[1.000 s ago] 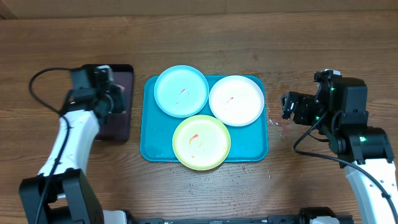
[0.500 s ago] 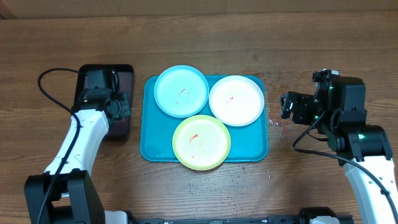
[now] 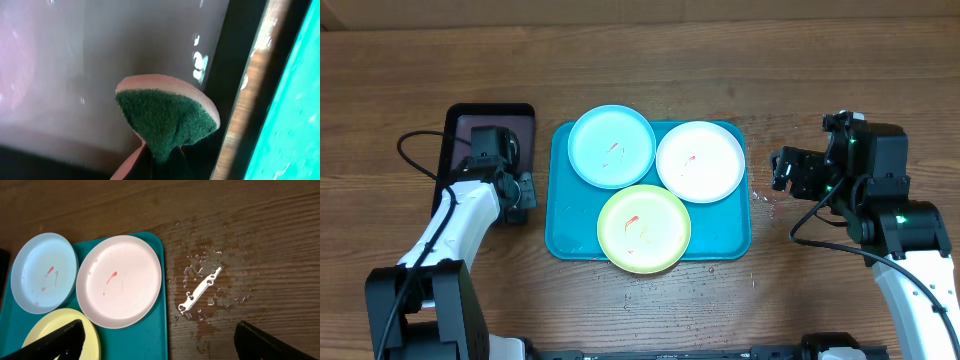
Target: Clean dirty plates on tray and stack at the side
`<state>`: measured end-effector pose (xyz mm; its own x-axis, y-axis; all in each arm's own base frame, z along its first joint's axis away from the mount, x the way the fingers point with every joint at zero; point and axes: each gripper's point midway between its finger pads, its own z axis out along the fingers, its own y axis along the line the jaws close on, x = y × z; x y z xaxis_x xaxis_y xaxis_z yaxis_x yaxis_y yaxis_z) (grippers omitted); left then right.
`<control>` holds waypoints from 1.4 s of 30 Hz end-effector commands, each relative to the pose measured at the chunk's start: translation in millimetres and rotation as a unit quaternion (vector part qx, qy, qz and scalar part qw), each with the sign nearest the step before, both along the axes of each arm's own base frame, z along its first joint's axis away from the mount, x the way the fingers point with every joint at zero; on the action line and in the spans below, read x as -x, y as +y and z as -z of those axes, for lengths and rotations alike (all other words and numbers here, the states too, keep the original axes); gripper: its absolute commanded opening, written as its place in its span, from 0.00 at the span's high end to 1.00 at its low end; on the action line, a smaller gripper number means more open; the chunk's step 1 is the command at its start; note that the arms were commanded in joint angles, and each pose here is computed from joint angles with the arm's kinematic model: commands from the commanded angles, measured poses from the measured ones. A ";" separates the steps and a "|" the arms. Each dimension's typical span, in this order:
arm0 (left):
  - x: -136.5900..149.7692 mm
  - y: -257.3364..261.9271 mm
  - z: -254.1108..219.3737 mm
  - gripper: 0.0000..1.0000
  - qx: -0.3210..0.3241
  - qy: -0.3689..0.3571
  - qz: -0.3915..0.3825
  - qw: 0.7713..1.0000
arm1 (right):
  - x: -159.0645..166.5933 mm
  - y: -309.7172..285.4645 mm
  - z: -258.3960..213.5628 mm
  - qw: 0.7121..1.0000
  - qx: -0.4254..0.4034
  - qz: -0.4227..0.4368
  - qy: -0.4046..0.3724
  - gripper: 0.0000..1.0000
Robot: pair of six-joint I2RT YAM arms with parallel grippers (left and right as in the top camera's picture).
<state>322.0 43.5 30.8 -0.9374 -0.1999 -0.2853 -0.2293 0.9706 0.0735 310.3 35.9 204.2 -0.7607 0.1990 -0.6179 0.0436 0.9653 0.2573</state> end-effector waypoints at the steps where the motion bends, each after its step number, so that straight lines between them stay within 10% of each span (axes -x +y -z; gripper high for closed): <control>1: 14.3 -5.8 5.2 0.96 0.014 0.029 0.003 0.999 | -5.8 2.9 -13.8 1.000 -0.002 -0.006 -0.022 0.03; 31: -29.3 7.4 -38.1 0.96 -0.020 -0.052 -0.006 0.998 | -8.9 3.0 -11.9 1.000 -0.001 -0.006 -0.021 0.03; 42: -49.5 -26.3 -7.7 0.96 0.056 -0.053 0.042 0.996 | -8.9 3.0 -11.9 1.000 -0.001 -0.006 -0.021 0.03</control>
<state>366.4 33.4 39.6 -0.9095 -0.1864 -0.3715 -0.2001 0.9798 -0.0015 315.0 36.0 204.4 -0.7547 0.1989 -0.6252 0.0411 0.9654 0.2575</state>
